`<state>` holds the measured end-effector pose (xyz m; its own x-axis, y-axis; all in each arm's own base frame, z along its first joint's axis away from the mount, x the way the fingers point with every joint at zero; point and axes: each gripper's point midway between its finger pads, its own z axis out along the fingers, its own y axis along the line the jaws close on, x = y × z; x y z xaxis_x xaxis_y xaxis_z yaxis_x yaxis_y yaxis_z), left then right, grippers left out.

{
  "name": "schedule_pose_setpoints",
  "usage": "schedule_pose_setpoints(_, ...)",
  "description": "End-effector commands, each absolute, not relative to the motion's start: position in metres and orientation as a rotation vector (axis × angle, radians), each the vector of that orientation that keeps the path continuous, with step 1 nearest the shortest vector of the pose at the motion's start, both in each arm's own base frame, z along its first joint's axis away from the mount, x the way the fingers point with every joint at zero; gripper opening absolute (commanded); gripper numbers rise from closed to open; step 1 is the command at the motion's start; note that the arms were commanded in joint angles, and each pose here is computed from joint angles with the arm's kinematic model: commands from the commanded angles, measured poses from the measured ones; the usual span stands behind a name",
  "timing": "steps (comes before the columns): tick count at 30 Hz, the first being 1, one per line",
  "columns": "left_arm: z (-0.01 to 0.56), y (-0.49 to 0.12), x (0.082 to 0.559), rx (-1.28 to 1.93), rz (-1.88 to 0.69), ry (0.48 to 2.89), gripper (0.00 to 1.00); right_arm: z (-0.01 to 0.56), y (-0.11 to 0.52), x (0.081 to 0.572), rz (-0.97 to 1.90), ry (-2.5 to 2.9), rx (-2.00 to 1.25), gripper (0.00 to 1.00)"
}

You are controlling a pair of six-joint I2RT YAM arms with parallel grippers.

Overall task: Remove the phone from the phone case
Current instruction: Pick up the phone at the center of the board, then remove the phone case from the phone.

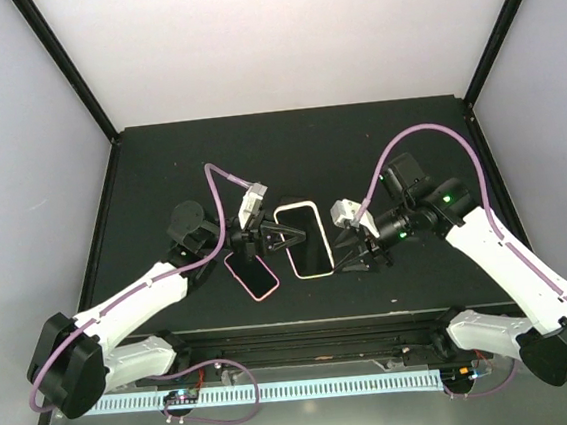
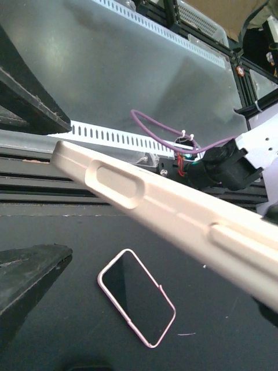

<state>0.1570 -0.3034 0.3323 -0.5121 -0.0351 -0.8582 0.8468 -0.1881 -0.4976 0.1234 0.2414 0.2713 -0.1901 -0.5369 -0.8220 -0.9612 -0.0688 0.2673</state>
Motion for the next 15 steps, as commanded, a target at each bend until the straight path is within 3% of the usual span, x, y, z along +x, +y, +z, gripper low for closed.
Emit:
schedule_pose_setpoints(1, 0.3639, -0.2988, 0.1497, 1.022, -1.753, 1.3, 0.02, 0.2879, 0.2448, 0.1144, 1.243, 1.648, -1.631, 0.52)
schedule_pose_setpoints(15, 0.3649, -0.2968, 0.145, 1.017, -1.791, 1.312, 0.02, 0.2815, 0.2505, 0.1226, 1.144, 1.59, -1.708, 0.33)
